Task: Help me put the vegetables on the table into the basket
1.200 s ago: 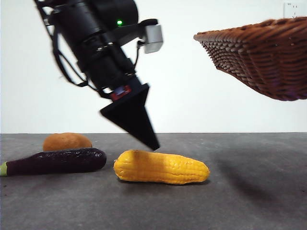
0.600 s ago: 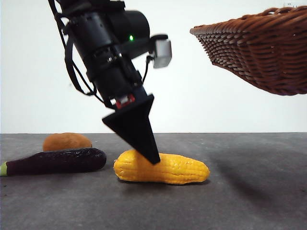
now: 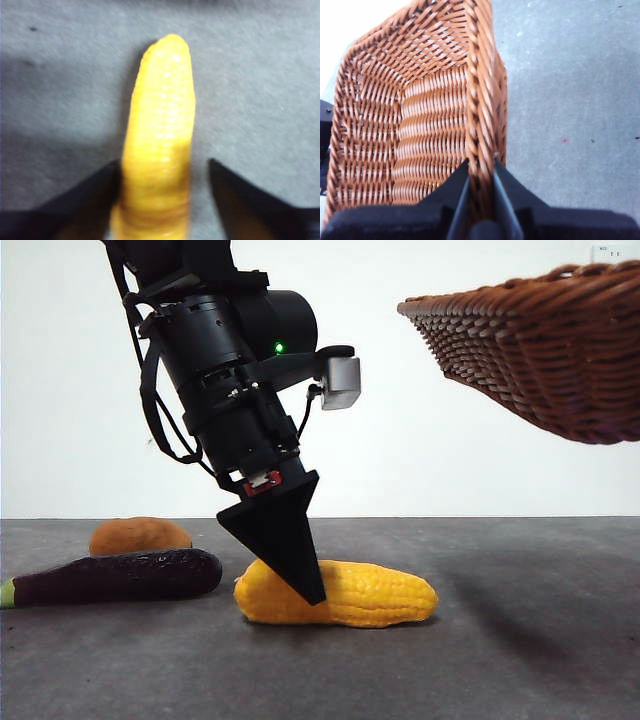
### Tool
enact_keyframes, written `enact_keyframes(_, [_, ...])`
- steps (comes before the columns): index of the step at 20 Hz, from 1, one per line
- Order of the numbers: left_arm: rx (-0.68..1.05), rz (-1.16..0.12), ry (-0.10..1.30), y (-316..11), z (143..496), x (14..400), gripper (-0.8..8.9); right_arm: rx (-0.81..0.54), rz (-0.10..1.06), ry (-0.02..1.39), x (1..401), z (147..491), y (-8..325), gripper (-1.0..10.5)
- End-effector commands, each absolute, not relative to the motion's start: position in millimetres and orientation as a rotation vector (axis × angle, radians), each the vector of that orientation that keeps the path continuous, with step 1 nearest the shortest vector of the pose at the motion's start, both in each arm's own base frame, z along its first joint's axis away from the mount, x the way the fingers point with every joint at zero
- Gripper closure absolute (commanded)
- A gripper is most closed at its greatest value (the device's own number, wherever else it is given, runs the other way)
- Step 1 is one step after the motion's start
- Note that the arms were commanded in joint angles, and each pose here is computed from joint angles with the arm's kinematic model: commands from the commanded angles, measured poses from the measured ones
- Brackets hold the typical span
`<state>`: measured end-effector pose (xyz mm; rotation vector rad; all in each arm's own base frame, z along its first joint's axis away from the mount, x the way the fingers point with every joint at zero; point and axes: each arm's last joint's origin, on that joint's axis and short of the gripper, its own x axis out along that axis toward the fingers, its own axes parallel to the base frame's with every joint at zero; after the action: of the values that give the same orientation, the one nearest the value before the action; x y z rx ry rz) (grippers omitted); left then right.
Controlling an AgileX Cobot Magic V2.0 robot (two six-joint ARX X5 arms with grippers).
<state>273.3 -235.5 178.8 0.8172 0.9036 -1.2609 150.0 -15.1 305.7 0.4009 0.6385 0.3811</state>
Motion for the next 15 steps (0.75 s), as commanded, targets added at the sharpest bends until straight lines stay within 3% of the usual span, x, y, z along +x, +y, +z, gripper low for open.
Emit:
enact_keyframes(1, [0.788, -1.251, 0.946, -235.8, 175.6, 270.9, 8.19, 0.393, 0.382, 0.616, 149.8, 308.7, -15.2, 9.6])
enact_keyframes(9, [0.725, -1.204, 0.970, -233.6, 184.2, 270.4, 8.19, 0.352, 0.303, 0.655, 148.4, 304.6, -17.0, 9.6])
enact_keyframes(15, [0.660, -1.121, 0.883, -193.7, 245.2, 263.4, 8.19, 0.358, 0.274, 0.696, 158.5, 298.2, -19.9, 9.6])
